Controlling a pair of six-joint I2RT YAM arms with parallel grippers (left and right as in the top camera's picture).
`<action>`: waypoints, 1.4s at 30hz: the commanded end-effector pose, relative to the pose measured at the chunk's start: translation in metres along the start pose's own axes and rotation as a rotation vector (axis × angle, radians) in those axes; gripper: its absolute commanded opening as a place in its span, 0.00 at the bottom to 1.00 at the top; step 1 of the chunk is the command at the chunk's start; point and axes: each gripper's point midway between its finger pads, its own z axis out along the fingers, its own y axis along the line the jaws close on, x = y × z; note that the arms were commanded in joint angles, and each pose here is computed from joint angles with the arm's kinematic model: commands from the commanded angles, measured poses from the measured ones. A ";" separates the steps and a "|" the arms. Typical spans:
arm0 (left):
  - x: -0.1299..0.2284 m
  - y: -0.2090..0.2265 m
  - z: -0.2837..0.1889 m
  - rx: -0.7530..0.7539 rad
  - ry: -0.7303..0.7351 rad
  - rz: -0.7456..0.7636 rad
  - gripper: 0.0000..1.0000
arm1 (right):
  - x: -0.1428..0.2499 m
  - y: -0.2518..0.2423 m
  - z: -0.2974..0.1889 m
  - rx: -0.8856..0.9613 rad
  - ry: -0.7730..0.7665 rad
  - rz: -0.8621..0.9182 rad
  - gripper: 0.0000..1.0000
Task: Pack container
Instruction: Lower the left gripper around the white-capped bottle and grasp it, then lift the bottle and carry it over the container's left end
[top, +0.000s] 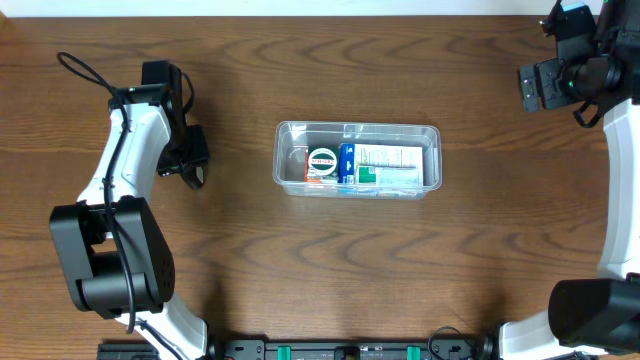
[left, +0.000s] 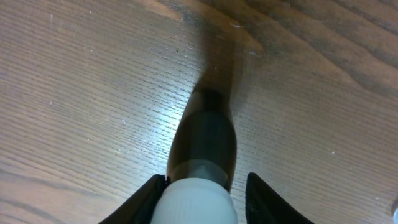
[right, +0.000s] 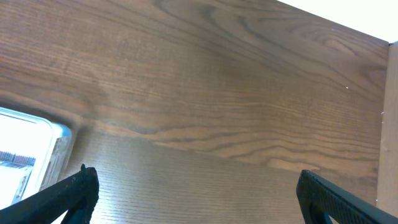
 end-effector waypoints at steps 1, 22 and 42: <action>0.001 0.001 0.002 0.002 0.007 0.000 0.38 | 0.000 -0.001 -0.001 0.002 -0.001 0.012 0.99; -0.013 -0.009 -0.087 0.085 -0.157 0.011 0.24 | 0.000 -0.001 -0.001 0.002 -0.001 0.012 0.99; 0.097 -0.150 -0.220 0.444 -0.394 0.486 0.24 | 0.000 -0.001 -0.001 0.002 -0.001 0.012 0.99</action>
